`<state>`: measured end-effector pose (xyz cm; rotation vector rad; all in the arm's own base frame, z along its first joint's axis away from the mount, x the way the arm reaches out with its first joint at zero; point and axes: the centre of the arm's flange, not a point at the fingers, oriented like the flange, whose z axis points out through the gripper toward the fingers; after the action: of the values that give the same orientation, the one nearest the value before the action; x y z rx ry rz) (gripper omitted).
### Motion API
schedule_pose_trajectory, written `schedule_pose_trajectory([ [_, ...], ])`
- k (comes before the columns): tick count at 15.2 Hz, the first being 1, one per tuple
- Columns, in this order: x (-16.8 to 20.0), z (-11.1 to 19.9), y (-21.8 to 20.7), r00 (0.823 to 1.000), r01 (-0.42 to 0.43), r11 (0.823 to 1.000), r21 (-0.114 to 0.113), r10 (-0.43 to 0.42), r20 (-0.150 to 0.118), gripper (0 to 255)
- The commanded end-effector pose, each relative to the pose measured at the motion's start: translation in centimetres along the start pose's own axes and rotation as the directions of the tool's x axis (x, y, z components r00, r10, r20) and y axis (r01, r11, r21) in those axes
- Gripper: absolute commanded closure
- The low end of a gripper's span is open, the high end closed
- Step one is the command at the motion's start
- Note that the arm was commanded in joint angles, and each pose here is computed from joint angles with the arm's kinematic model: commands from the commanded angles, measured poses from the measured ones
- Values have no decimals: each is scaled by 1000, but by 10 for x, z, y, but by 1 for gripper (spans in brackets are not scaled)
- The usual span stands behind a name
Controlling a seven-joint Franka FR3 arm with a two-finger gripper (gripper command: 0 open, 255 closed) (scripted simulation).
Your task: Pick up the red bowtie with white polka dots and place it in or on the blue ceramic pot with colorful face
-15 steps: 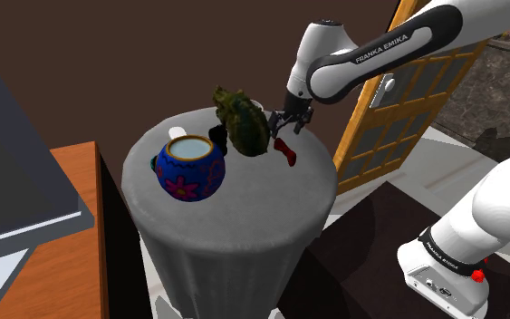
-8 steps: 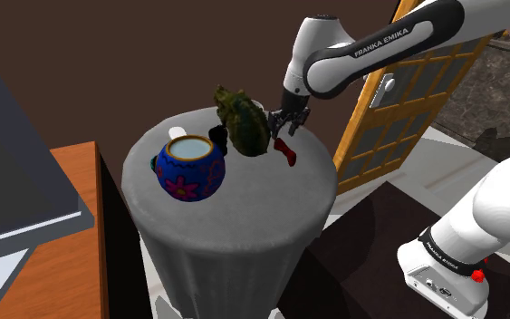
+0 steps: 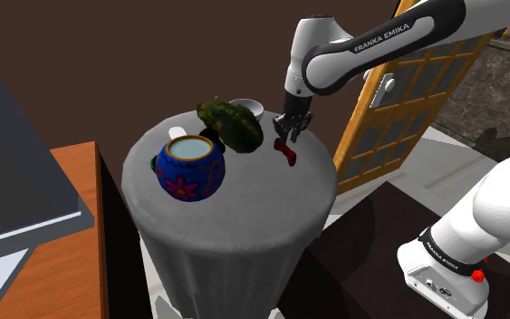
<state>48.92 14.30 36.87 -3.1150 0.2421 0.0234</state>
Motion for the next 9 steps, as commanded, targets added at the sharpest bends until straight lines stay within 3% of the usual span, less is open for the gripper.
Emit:
schedule_pose_trajectory([
  [1,-2,13,1,1000,-7,1000,-2,7,14,0],
  [2,-4,25,1,1000,-13,1000,-5,13,29,0],
  [9,-5,57,1,999,-13,1000,-5,14,29,0],
])
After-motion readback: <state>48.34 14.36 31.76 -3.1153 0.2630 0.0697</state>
